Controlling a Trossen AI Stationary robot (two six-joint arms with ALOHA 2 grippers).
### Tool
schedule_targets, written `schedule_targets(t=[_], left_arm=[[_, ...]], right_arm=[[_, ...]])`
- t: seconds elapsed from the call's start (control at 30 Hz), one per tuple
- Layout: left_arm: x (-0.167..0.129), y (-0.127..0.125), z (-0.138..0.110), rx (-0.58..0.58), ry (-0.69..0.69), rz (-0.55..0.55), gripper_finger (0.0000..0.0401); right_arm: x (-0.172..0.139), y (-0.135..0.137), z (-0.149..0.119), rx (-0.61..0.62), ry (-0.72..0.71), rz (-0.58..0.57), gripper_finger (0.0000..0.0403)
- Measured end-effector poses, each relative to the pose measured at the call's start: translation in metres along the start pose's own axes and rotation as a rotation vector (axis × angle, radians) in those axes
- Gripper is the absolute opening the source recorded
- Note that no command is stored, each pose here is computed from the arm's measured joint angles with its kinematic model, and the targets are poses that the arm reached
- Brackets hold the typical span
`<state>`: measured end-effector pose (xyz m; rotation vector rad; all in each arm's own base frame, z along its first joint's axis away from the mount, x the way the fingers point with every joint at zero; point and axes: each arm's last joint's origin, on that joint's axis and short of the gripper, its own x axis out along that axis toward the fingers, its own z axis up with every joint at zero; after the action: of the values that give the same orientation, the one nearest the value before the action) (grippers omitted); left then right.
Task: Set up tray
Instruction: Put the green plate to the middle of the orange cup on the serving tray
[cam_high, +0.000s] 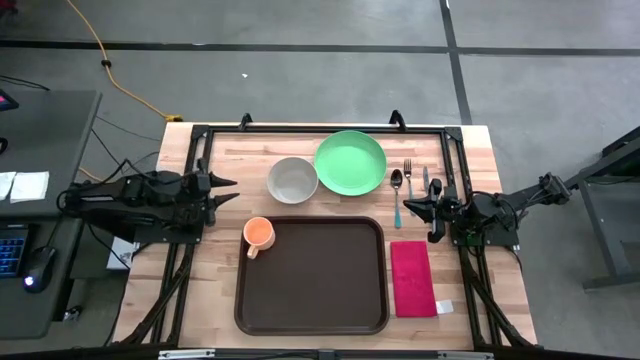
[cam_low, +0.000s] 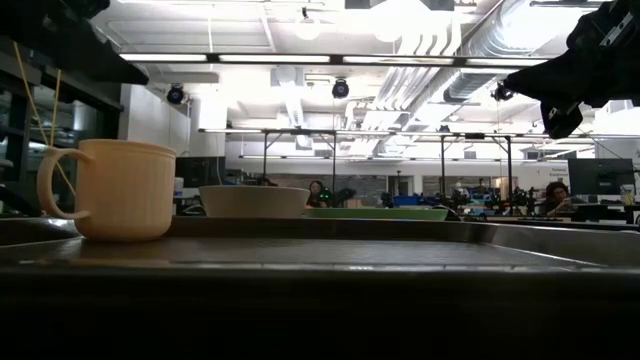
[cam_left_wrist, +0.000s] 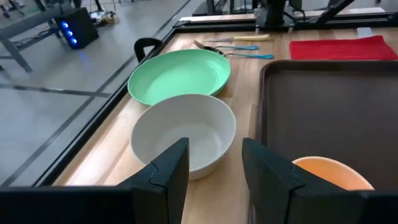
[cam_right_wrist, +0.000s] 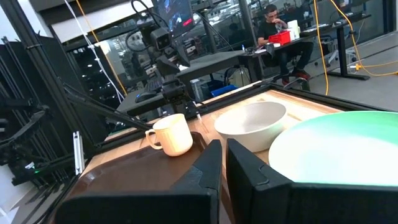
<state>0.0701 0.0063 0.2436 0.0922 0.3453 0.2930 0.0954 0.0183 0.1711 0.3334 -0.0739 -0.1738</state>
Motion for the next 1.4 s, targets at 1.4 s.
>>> schedule_targets(t=[1.4], left_arm=[[-0.001, -0.001, -0.026, -0.038, -0.099, -0.028, 0.0179]], right_arm=[[-0.003, 0.002, 0.022, -0.084, -0.084, -0.082, 0.0]])
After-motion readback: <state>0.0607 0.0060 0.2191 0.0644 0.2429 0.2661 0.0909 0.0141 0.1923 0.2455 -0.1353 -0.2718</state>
